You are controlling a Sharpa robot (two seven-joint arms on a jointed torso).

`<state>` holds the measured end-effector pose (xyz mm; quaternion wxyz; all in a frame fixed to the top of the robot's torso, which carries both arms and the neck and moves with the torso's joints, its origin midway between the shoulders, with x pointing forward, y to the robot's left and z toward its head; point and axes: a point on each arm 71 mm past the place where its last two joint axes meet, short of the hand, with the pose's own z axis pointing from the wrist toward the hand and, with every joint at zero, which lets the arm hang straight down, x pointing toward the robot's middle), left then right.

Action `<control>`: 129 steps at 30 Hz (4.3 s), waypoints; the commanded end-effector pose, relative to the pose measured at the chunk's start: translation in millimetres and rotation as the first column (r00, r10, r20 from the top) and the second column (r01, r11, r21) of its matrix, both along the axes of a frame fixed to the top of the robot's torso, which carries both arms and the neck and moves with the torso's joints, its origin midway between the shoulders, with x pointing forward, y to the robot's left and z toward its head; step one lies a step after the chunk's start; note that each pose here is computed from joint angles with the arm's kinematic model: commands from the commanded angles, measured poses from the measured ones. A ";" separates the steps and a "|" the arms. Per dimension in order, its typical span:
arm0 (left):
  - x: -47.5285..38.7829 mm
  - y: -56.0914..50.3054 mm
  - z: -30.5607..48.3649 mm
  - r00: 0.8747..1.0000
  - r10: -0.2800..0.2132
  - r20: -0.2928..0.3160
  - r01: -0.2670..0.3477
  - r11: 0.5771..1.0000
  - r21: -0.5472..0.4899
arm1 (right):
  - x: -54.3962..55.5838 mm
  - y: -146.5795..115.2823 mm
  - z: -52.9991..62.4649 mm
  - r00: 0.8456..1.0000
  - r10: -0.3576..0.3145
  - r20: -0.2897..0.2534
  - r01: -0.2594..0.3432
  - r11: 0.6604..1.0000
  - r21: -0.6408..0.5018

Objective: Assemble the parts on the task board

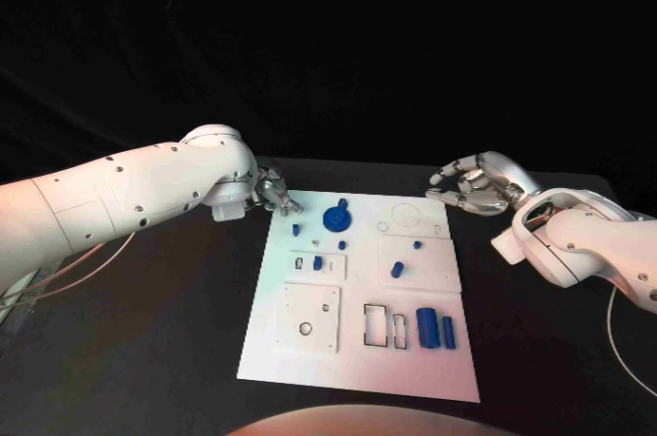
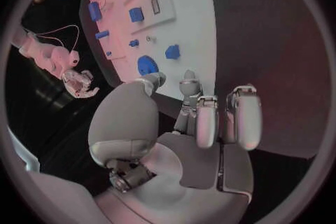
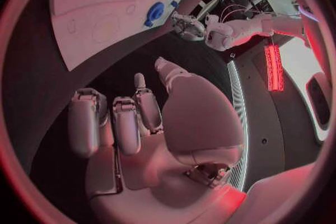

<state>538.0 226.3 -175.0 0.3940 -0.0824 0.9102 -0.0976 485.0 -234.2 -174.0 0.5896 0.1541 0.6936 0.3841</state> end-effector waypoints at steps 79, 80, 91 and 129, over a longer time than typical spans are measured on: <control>-7.4 -15.7 -11.8 0.992 -0.058 -0.116 0.053 0.998 -0.046 | 0.1 0.8 -3.0 1.000 0.007 -0.002 -0.007 1.000 -0.001; -7.4 -15.5 -11.8 0.992 -0.057 -0.116 0.051 0.998 -0.048 | 0.1 0.8 -2.9 1.000 0.007 -0.001 -0.007 1.000 -0.001; -15.9 -12.6 -8.7 0.993 -0.023 -0.113 0.009 0.992 -0.128 | 2.5 -2.6 0.0 1.000 -0.020 0.020 0.018 0.997 0.076; -73.3 -19.5 -21.2 0.989 -0.147 -0.029 0.143 0.984 -0.105 | 19.2 -23.2 -4.2 0.996 -0.088 -0.034 0.093 0.967 0.237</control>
